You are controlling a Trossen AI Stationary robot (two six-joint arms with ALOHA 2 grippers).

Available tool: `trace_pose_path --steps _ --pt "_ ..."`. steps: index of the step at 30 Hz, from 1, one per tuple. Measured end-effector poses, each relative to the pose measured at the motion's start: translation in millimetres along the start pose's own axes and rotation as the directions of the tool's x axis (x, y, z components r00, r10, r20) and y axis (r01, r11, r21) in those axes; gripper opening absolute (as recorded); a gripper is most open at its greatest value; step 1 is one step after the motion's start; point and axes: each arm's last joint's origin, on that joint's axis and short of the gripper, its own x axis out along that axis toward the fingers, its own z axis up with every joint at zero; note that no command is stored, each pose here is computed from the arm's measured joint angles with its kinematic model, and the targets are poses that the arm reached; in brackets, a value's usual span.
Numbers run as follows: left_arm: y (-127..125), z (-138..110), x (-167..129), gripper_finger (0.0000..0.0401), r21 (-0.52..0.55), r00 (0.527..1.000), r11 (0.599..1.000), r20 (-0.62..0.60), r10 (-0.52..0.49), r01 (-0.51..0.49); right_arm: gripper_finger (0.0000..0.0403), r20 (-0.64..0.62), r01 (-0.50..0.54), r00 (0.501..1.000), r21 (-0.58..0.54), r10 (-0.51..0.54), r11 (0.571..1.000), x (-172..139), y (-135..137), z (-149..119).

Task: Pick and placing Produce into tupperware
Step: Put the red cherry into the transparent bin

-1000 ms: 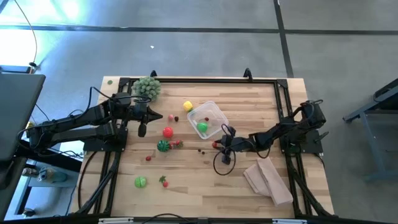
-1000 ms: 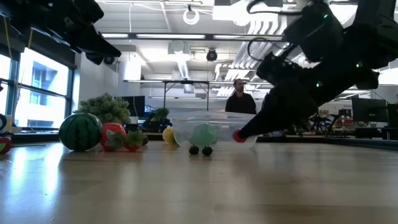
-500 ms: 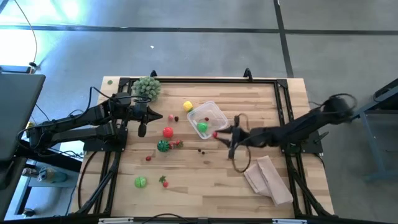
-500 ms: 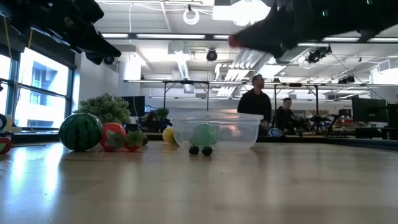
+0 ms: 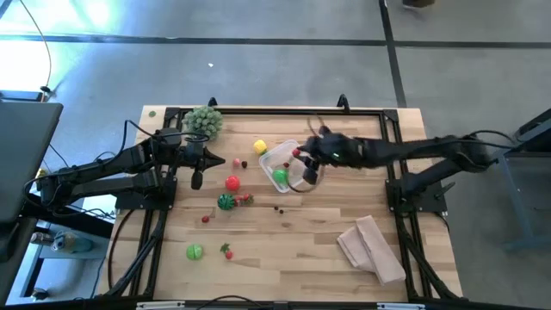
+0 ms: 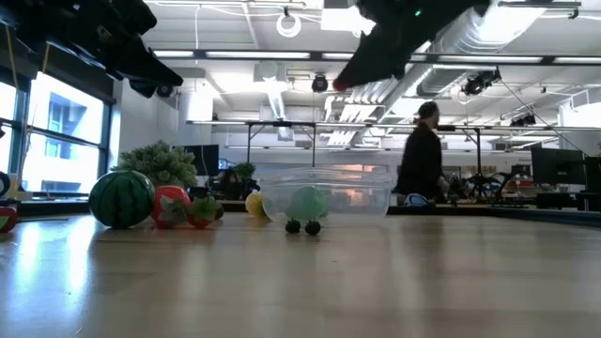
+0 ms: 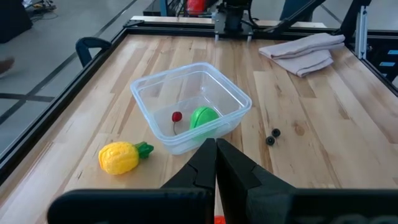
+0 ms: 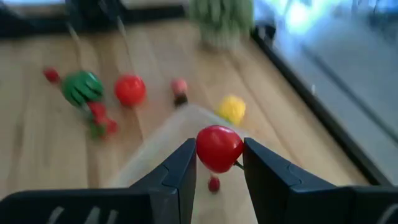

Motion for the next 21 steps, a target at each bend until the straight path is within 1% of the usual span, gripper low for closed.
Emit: trace_pose_path --steps 3,7,12,17,21 --pt "0.0 0.0 0.0 0.0001 0.000 1.000 1.000 0.000 0.000 0.000 0.0106 -0.121 -0.021 0.992 0.010 0.022 1.000 27.5 -4.5 2.4" --pt "0.0 0.0 0.0 0.0001 0.000 1.000 1.000 0.000 0.000 0.000 0.0106 -0.254 -0.056 0.965 0.019 0.059 0.998 68.9 -9.3 -8.4" --pt "0.0 0.0 0.0 0.0001 0.000 1.000 1.000 0.000 0.000 0.000 0.0106 -0.351 -0.068 0.933 0.056 0.084 0.996 108.6 -22.7 -25.8" --pt "0.0 0.0 0.0 0.0001 0.000 1.000 1.000 0.000 0.000 0.000 0.0106 -0.407 -0.047 0.910 0.088 0.079 0.995 127.4 -37.9 -41.1" --pt "0.1 0.0 0.0 0.0001 0.000 1.000 1.000 0.000 0.001 -0.001 0.0106 -0.423 -0.030 0.903 0.100 0.070 0.995 131.1 -45.6 -45.2"
